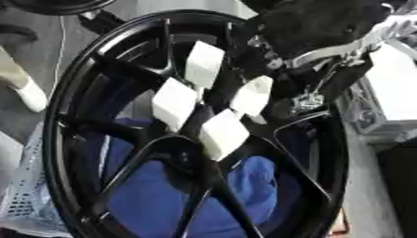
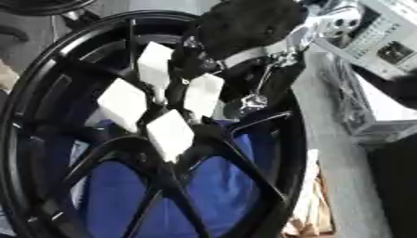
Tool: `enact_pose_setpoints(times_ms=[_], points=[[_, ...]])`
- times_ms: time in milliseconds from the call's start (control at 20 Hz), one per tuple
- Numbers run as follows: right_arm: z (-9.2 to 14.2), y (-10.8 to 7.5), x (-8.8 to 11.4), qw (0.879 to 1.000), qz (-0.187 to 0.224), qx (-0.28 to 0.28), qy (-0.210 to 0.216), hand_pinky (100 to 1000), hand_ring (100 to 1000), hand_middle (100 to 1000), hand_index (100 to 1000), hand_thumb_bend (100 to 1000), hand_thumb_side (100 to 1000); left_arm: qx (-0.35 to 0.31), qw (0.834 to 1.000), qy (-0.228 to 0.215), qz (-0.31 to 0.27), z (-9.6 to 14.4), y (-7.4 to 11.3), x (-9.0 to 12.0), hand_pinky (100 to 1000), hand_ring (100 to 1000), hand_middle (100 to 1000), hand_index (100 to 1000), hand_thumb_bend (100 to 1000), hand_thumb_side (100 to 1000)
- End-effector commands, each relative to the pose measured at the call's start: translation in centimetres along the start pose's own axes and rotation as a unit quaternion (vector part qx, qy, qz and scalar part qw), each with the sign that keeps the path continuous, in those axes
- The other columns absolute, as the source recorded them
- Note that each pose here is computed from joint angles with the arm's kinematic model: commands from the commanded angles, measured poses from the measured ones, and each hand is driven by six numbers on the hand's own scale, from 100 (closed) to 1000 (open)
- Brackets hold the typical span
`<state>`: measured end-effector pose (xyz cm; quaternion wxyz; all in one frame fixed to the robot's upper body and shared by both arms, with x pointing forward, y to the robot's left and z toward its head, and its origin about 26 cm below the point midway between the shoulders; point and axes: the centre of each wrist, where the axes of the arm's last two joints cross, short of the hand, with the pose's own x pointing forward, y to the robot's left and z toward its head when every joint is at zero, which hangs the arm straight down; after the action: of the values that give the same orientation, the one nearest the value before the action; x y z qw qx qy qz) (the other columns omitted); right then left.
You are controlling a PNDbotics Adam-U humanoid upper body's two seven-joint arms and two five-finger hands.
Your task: Pull the pin out of the wheel hub.
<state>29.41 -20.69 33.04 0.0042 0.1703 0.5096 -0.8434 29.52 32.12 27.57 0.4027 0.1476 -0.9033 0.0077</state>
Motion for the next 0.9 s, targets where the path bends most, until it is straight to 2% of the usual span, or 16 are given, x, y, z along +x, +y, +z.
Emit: enact_pose_setpoints(times_ms=[50,900], points=[[0.38,-0.71,0.12,1.0,0.016,0.006,0.008,850,833,754,832,362,100,-0.002,1.0,-0.015,-0.002,-0.24,0.19,0.82,760,698,757,746,256,860],[0.57,-0.13,0.06,0.998,0.026,0.018,0.048,852,832,755,829,391,100,-0.001,1.0,-0.012,0.0,-0.13,0.17,0.69,763,697,752,741,250,869]])
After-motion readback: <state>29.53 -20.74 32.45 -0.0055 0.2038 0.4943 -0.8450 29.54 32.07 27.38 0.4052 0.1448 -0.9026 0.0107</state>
